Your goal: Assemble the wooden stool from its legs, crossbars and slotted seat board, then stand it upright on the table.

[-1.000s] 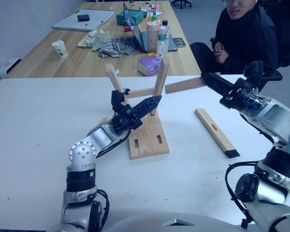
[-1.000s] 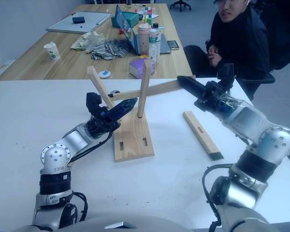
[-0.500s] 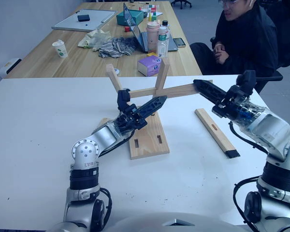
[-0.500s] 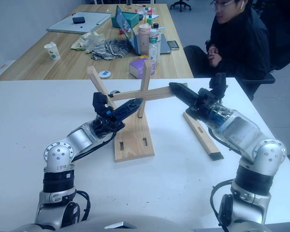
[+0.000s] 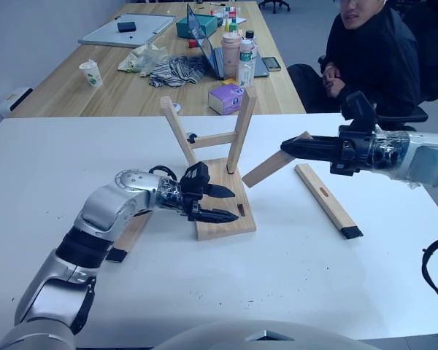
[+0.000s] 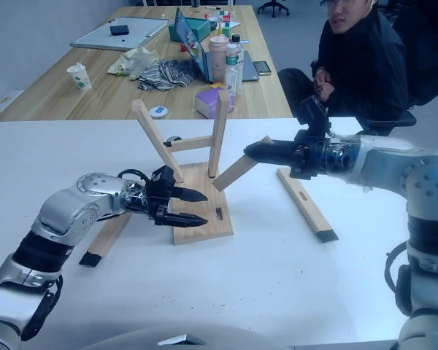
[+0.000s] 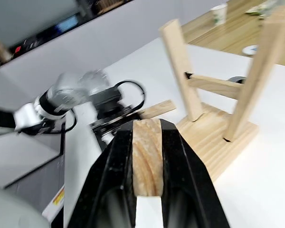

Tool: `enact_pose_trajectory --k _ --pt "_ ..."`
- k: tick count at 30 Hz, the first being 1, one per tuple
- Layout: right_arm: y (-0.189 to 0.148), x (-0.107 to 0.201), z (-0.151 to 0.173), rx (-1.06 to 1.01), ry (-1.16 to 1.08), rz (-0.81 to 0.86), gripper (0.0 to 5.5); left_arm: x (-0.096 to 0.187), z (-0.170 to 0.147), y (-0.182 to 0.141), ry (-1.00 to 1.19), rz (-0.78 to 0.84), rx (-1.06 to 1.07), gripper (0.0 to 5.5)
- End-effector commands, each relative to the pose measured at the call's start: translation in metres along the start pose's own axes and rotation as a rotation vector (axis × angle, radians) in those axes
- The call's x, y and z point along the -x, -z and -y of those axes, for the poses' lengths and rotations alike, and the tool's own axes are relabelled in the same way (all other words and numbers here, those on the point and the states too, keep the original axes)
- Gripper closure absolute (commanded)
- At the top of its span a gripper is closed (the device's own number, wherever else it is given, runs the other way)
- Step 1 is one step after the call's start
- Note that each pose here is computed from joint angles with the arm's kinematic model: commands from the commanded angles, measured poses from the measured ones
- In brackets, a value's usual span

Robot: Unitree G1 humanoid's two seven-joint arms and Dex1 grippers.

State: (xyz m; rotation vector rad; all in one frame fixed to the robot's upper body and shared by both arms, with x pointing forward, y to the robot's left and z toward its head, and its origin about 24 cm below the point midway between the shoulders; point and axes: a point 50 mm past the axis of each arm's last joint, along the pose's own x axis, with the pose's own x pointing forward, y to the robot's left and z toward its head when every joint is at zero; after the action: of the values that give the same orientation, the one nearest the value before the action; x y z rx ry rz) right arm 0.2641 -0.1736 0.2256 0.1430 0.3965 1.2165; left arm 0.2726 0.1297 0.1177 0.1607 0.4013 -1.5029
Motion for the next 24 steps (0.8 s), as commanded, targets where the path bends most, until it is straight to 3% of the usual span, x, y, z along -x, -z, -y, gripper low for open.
enact_pose_trajectory --k 1,4,9,12,16,19,24 --pt "-0.004 -0.002 0.0 0.059 -0.024 -0.051 5.1 -0.002 -0.009 -0.007 -0.006 -0.007 -0.043 2.2" --pt "-0.006 0.001 0.008 0.011 -0.002 0.029 5.1 -0.002 -0.017 -0.012 -0.053 0.122 0.054 2.2" --pt "0.01 0.019 0.013 -0.332 -0.02 0.55 5.1 0.007 -0.006 -0.021 -0.071 0.65 0.411 2.2" --pt "0.022 0.003 0.002 -0.447 0.022 0.763 5.1 0.003 -0.005 -0.033 -0.163 0.862 0.522 2.2" --pt "0.011 -0.024 0.002 -0.559 0.109 0.993 5.1 0.001 -0.014 -0.072 -0.258 1.103 0.586 2.2" --pt "0.003 -0.036 0.003 -0.63 0.142 1.096 5.1 -0.007 -0.012 -0.091 -0.254 1.179 0.594 2.2" --pt "0.0 -0.042 -0.001 -0.666 0.142 1.132 5.1 -0.017 -0.014 -0.103 -0.237 1.231 0.633 2.2"
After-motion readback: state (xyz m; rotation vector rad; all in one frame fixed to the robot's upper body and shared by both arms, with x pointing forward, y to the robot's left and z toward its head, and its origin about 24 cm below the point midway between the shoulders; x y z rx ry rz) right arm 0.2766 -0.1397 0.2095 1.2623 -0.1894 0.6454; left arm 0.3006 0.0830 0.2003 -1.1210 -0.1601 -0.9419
